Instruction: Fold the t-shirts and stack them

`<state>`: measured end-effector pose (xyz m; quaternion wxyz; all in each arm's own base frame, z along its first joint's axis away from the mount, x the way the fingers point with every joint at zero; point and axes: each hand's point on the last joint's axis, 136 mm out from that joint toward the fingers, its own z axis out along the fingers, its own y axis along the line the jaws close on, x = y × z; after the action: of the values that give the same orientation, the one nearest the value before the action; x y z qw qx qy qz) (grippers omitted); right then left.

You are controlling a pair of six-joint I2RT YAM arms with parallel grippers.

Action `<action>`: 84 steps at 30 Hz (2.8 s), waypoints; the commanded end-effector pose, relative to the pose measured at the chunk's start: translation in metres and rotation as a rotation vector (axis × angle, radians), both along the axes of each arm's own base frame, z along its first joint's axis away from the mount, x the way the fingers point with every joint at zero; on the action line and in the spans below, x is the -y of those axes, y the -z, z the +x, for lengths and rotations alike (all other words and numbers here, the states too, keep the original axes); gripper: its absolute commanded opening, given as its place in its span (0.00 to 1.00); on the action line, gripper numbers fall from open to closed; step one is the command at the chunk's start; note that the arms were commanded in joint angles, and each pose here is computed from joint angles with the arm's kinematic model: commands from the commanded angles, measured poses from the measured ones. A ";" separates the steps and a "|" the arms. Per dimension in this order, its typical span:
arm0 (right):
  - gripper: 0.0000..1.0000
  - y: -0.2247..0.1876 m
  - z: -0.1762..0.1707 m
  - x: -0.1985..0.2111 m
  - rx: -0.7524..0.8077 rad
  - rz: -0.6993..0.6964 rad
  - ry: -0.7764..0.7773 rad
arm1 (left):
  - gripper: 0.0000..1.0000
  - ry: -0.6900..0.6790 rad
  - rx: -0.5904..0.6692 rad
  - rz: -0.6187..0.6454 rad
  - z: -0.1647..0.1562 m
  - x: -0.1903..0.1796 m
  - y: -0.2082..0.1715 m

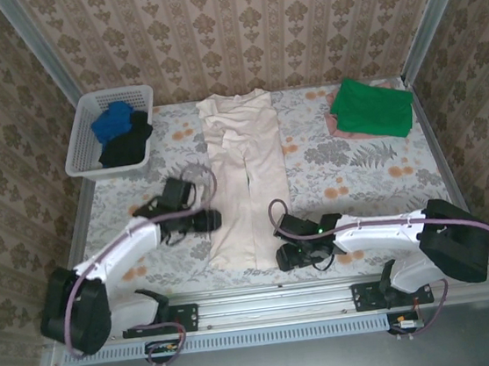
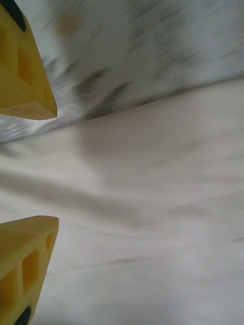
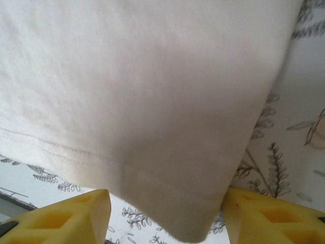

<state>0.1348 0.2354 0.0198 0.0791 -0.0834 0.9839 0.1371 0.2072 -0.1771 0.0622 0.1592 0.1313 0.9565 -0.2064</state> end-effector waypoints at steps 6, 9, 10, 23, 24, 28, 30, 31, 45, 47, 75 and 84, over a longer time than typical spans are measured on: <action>0.43 -0.002 0.000 -0.006 -0.009 -0.015 0.039 | 0.59 -0.040 -0.039 -0.099 -0.056 0.019 0.018; 0.38 -0.008 0.007 -0.008 0.018 -0.035 0.034 | 0.60 -0.050 -0.070 -0.050 -0.067 0.008 0.026; 0.36 -0.009 0.009 -0.008 0.028 -0.043 0.032 | 0.59 -0.057 -0.076 -0.050 -0.069 0.006 0.028; 0.13 -0.016 0.022 -0.010 0.076 -0.050 0.026 | 0.63 -0.155 -0.067 0.027 -0.072 -0.021 0.038; 0.12 -0.018 0.023 -0.009 0.082 -0.050 0.027 | 0.63 -0.160 -0.067 0.031 -0.072 -0.022 0.038; 0.09 -0.021 0.026 -0.007 0.097 -0.051 0.023 | 0.64 -0.166 -0.071 0.109 -0.075 -0.035 0.037; 0.08 -0.022 0.027 -0.007 0.099 -0.047 0.022 | 0.63 -0.178 -0.060 0.121 -0.072 -0.038 0.033; 0.08 -0.022 0.027 -0.008 0.100 -0.043 0.019 | 0.63 -0.180 -0.057 0.109 -0.071 -0.035 0.033; 0.02 -0.049 0.042 -0.016 0.168 0.044 0.039 | 0.11 -0.131 0.057 -0.151 -0.049 0.020 -0.011; 0.02 -0.064 0.052 -0.024 0.194 0.073 0.037 | 0.10 -0.102 0.096 -0.221 -0.046 0.030 -0.034; 0.00 -0.101 0.307 0.008 0.303 0.104 0.222 | 0.00 -0.148 0.091 -0.210 0.209 0.042 -0.068; 0.00 -0.073 0.364 0.018 0.230 0.143 0.224 | 0.00 -0.162 0.007 -0.228 0.267 0.036 -0.039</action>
<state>0.4966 0.2143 0.1010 0.2369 0.0319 0.9558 0.1711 0.4736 -0.2119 0.0973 0.2075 0.0196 0.9356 -0.2849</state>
